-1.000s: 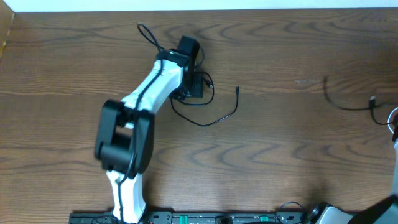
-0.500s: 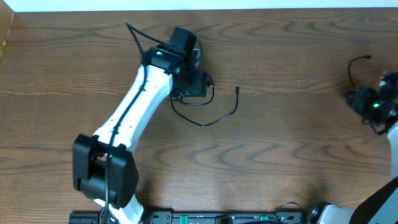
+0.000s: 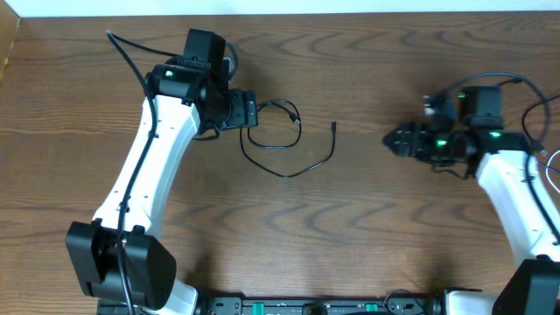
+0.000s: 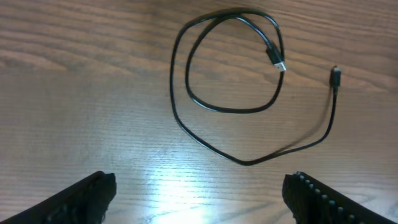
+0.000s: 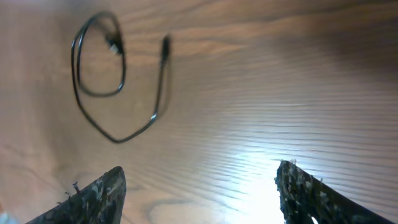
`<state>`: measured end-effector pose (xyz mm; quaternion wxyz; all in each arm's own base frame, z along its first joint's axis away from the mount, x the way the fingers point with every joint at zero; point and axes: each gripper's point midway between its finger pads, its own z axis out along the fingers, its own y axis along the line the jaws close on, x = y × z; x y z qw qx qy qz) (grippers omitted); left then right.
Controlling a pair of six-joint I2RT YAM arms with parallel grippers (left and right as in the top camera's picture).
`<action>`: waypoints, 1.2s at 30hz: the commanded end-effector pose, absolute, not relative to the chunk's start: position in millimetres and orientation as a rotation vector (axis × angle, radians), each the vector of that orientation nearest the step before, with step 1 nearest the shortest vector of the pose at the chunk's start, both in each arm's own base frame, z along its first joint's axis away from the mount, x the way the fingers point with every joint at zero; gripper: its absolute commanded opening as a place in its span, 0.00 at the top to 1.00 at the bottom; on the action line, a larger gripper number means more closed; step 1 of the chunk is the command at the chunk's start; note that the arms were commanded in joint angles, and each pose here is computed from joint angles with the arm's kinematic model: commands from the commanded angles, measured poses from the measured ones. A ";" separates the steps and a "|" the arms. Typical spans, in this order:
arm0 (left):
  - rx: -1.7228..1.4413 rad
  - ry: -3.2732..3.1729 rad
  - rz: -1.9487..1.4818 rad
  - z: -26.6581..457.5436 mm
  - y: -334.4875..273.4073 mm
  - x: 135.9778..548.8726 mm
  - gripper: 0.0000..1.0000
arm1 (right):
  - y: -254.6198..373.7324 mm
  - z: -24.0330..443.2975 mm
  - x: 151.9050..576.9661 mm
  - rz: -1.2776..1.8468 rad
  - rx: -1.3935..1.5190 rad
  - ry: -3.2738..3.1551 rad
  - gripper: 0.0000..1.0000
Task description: Untangle cables
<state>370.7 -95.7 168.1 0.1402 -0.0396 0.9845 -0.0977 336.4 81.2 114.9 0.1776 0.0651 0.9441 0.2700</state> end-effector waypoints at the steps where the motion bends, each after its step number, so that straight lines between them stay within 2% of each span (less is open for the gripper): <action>1: -0.134 2.846 -0.260 170.0 -85.6 369.4 0.07 | 110.8 95.5 330.3 0.743 0.145 2.760 0.27; 4: -0.137 2.854 -0.258 169.4 -84.7 367.7 0.07 | 138.0 72.8 330.8 0.768 0.100 2.811 0.28; 9: -0.138 2.863 -0.256 168.7 -84.3 365.7 0.07 | 193.6 40.5 344.9 0.894 -0.064 2.774 0.38; 16: -0.140 2.874 -0.253 167.9 -83.9 363.0 0.07 | 221.5 -5.0 364.8 0.898 0.129 2.773 0.51; 17: -0.140 2.874 -0.253 167.9 -83.9 363.0 0.07 | 227.5 -9.9 368.4 0.920 0.170 2.762 0.54; 18: -0.140 2.874 -0.254 167.9 -83.9 363.0 0.07 | 233.0 -12.9 371.1 0.939 0.201 2.751 0.62; 19: -0.140 2.875 -0.253 167.8 -83.8 362.8 0.07 | 241.6 -13.4 373.6 0.964 0.211 2.731 0.91; 20: -0.140 2.876 -0.252 167.7 -83.8 362.5 0.06 | 246.2 -11.1 374.3 0.970 0.178 2.716 0.99; 22: -0.140 2.876 -0.252 167.7 -83.8 362.5 0.06 | 245.2 -6.7 376.3 0.962 0.129 2.698 0.99; 26: -0.140 2.876 -0.252 167.7 -83.8 362.5 0.06 | 225.6 21.0 389.2 0.924 0.043 2.625 0.99; 28: -0.140 2.876 -0.252 167.7 -83.8 362.5 0.06 | 199.0 57.0 406.2 0.904 0.073 2.534 0.99; 30: -0.140 2.877 -0.252 167.7 -83.7 362.4 0.06 | 162.2 102.1 424.8 0.881 0.146 2.413 0.99; 31: -0.140 2.876 -0.252 167.7 -83.8 362.5 0.06 | 127.6 141.4 436.4 0.850 0.203 2.301 0.99; 34: -0.140 2.877 -0.252 167.7 -83.7 362.4 0.06 | 62.5 205.0 445.0 0.761 0.301 2.116 0.99; 36: -0.140 2.876 -0.253 167.7 -83.8 362.5 0.06 | -14.0 261.1 438.9 0.598 0.428 1.937 0.99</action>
